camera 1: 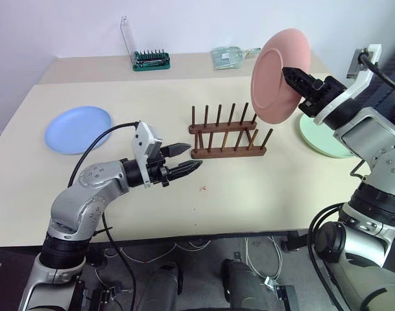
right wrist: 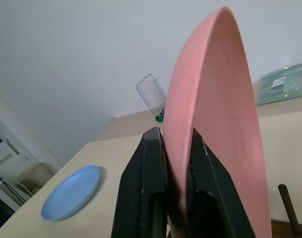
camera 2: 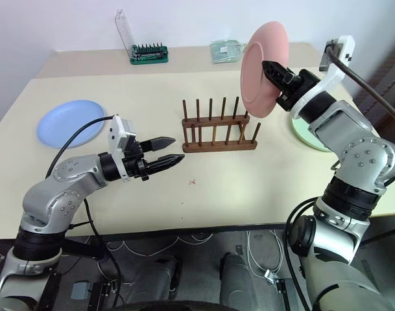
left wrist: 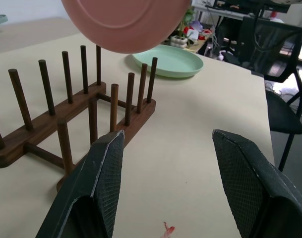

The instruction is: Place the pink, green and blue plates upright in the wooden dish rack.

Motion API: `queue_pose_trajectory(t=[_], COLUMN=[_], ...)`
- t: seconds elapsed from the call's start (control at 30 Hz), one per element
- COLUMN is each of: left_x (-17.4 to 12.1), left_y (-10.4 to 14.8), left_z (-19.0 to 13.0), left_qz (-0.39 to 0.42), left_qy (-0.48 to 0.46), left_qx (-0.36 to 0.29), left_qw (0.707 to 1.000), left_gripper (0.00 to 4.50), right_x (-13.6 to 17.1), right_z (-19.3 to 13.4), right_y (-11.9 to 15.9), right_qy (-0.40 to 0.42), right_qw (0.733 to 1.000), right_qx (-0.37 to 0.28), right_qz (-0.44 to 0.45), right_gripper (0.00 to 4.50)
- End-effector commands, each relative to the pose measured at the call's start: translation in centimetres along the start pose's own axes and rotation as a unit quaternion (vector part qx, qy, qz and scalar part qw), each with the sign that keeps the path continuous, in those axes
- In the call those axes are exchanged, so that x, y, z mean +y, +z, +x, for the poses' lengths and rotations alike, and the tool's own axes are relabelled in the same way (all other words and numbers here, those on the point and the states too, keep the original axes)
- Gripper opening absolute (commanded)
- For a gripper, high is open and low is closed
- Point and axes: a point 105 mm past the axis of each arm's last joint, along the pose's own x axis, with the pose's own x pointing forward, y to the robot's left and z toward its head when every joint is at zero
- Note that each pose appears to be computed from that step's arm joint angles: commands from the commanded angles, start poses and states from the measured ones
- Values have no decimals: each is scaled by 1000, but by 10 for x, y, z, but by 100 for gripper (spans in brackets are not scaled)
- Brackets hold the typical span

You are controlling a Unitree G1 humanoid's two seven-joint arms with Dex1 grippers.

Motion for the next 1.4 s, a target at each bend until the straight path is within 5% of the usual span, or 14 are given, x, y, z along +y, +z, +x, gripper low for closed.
queue_pose_trajectory(t=[0.03,0.5,0.6,0.63,0.9,0.97,1.07,1.17,1.3,1.4], left_x=[-8,-9,-9,-10,-12,-11,-11,-10,-12,-12], left_y=[9,12,12,13,15,14,11,7,3,3], left_z=[0,4,4,5,7,8,9,10,12,12], left_qz=[14,12,13,13,10,8,7,6,6,7], left_qy=[-9,-10,-9,-8,-8,-11,-14,-19,-26,-26], left_qx=[-15,-17,-17,-18,-17,-17,-16,-14,-15,-16], left_qw=[1000,1000,1000,1000,1000,1000,1000,1000,1000,1000], left_gripper=[288,288,292,292,292,292,292,292,292,292], right_x=[8,-32,-29,-26,-65,-90,-116,-138,-158,-166], right_z=[2,6,8,7,-38,-55,-71,-90,-104,-105], right_y=[9,-27,-25,-15,54,52,26,-14,-44,-54], right_qy=[11,-93,-86,-81,-147,-197,-230,-220,-183,-172], right_qw=[1000,993,994,996,978,963,928,846,779,763], right_qx=[-12,36,34,19,-62,-27,81,230,327,349], right_qz=[-2,70,59,24,-136,-182,-282,-427,-503,-516], right_gripper=[7,7,114,160,160,187,300,448,448,448])
